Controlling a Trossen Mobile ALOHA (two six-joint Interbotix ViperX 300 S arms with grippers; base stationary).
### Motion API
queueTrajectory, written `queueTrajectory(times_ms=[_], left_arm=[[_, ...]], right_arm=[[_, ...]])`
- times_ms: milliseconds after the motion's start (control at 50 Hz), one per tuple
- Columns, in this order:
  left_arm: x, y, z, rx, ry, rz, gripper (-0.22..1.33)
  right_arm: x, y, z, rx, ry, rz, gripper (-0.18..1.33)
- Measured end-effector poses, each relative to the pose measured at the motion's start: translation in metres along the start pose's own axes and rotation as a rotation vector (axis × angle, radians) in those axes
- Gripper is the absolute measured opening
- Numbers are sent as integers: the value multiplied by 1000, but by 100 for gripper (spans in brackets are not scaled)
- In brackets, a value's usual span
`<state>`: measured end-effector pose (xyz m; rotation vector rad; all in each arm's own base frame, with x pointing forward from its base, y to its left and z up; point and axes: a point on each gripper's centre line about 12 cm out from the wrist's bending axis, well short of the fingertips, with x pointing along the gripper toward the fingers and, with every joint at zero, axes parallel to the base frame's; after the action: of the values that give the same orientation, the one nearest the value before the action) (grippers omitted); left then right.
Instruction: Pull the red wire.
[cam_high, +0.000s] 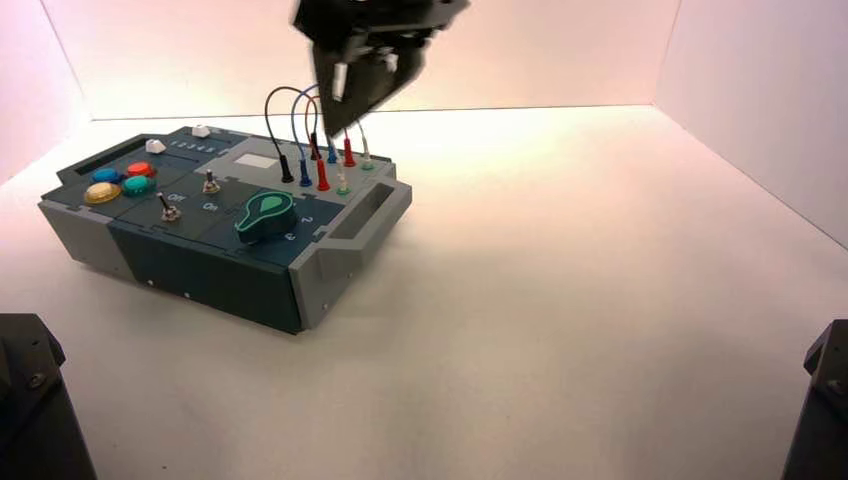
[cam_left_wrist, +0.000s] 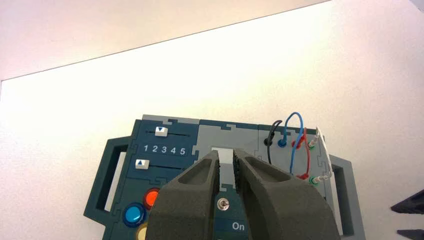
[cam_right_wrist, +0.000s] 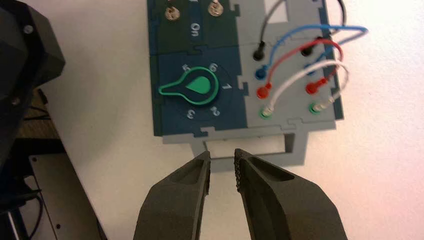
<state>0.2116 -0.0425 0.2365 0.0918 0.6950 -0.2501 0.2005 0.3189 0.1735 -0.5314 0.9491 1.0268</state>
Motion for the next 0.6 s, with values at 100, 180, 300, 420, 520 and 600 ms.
queueTrajectory(times_ms=[100,180,300,420,520,600], left_arm=[[0,0,0,-1,1,-1,34],[0,0,0,0,3,-1,34],[-3,0,1,0,-9,1,34],[-8,-1,3,3,-29,1,34],[-9,-1,3,2,-35,1,34],[-9,-1,3,2,-35,1,34]], right_arm=[[15,6,8,17,-1,20,59],[23,8,10,33,-2,31,59],[28,7,14,56,-30,30,55],[29,6,18,62,-66,20,55],[29,5,21,63,-95,10,55],[33,3,22,64,-109,3,60]])
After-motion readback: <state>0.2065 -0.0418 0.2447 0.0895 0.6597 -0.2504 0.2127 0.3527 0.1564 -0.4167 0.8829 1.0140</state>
